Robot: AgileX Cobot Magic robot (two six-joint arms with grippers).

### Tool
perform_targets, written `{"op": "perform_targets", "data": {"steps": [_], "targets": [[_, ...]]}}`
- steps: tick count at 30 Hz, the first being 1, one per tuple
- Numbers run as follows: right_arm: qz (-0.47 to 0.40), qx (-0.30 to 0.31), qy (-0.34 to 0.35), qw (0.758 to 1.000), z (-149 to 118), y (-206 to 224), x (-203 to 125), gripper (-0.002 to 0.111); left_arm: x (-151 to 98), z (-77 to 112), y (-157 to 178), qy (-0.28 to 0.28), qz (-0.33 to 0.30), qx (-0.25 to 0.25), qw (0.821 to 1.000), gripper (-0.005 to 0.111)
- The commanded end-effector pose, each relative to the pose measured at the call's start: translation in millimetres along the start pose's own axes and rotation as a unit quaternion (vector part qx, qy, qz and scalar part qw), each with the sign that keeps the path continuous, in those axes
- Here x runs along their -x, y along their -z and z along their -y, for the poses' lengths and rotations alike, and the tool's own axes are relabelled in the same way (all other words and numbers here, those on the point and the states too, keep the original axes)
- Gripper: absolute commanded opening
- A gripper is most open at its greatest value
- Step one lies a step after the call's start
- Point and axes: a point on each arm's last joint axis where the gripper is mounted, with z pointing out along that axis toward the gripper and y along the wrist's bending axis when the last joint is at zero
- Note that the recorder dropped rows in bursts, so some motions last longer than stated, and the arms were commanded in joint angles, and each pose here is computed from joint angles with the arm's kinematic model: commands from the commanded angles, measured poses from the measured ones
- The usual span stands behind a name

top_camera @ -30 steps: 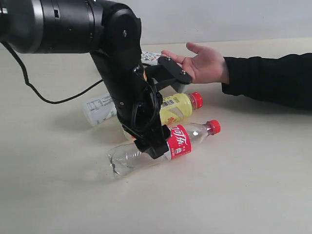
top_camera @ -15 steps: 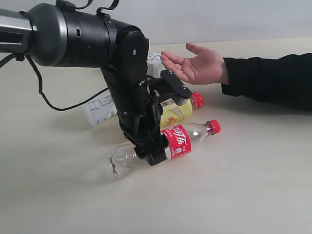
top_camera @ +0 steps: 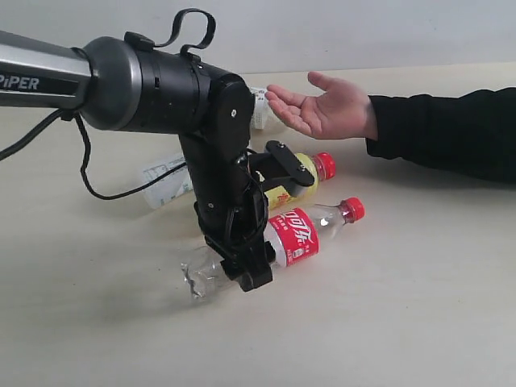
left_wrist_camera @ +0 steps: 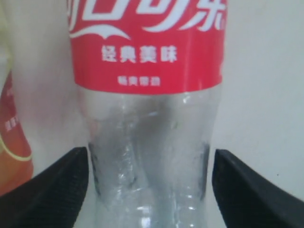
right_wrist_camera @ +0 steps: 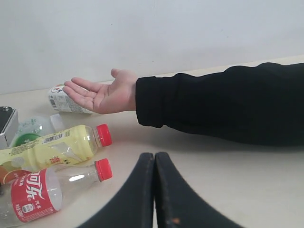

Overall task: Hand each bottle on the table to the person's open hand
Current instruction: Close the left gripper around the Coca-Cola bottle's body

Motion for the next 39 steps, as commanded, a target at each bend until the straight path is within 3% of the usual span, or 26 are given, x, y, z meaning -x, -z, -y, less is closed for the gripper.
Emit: {"op": "perform_targets", "data": {"steps": [1, 18, 20, 22, 28, 39], "targets": [[0.001, -0.002, 0.0, 1.0, 0.4, -0.1, -1.2, 0.0, 2.2, 1.7, -0.4, -0.003, 0.004, -0.001, 1.0, 0.07], [0.006, 0.0, 0.0, 1.0, 0.0, -0.1, -0.3, 0.0, 2.2, 1.3, -23.0, 0.008, -0.016, -0.02, 1.0, 0.07], [0.006, 0.0, 0.0, 1.0, 0.0, -0.1, -0.3, 0.0, 1.8, 1.5, -23.0, 0.008, -0.018, -0.021, 1.0, 0.061], [0.006, 0.0, 0.0, 1.0, 0.0, -0.1, -0.3, 0.0, 1.8, 1.5, -23.0, 0.008, -0.018, -0.021, 1.0, 0.042], [0.006, 0.0, 0.0, 1.0, 0.0, -0.1, -0.3, 0.0, 2.0, 1.7, -23.0, 0.01, -0.017, -0.022, 1.0, 0.0], [0.006, 0.0, 0.0, 1.0, 0.0, -0.1, -0.3, 0.0, 1.9, 13.9, 7.0, 0.023, 0.004, -0.048, 0.999, 0.0]]}}
